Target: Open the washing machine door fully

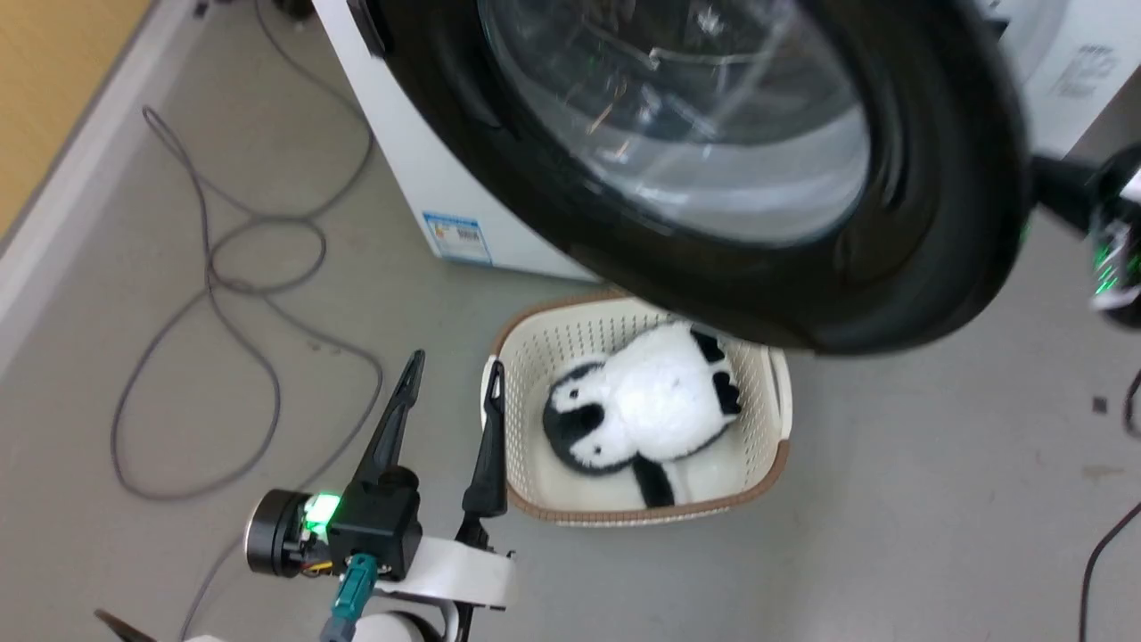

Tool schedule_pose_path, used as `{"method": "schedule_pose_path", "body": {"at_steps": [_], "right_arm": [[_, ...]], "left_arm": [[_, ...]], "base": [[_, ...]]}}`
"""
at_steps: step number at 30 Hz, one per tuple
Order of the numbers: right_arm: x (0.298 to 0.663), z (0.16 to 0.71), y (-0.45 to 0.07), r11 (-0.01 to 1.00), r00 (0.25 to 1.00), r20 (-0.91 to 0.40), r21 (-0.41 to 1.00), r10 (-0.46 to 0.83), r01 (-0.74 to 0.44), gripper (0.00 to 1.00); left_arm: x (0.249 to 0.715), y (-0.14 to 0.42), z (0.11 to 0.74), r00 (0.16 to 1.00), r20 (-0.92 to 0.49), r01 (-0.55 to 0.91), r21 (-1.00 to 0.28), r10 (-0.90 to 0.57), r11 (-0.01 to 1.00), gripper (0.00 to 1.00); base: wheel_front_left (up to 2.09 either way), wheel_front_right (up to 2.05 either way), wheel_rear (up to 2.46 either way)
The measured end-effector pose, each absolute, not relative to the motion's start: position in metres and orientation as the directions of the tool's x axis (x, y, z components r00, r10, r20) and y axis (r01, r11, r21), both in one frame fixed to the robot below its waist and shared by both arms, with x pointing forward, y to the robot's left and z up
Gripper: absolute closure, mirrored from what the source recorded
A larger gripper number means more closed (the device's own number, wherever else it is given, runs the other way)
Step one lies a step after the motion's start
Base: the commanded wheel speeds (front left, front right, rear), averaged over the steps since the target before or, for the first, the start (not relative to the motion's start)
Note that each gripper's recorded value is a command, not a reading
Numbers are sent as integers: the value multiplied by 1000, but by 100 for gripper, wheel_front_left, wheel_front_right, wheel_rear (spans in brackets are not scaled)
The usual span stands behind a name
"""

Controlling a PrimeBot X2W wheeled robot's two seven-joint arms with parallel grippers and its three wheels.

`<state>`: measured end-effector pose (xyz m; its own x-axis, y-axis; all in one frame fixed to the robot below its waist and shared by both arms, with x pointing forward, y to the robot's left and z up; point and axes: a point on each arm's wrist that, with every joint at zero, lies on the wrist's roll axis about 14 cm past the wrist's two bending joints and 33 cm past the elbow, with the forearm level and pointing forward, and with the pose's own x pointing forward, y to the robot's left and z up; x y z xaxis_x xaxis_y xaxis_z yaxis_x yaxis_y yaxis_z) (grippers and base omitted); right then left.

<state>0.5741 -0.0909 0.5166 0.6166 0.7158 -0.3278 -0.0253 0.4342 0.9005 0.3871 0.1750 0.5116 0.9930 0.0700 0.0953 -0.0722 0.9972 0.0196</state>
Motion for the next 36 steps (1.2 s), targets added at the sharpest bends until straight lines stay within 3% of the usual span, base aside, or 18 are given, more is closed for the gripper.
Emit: {"method": "schedule_pose_path", "body": {"at_steps": [15,25,36], "right_arm": [[489,528,-50,348,529,-246,932,812,-100,100],[450,529,-25,304,467,-206,942,860,-145,100],[397,534,20,209,335,-131,955,933,-210,100]], "left_arm": [[355,184,539,980,173,-96,2,94,995,0],[341,192,542,977,181,-111,3,109,994,0],[325,199,542,974,187,-131,0,129,991,0]], "base": [[0,0,0],[0,0,0],[0,0,0]]}}
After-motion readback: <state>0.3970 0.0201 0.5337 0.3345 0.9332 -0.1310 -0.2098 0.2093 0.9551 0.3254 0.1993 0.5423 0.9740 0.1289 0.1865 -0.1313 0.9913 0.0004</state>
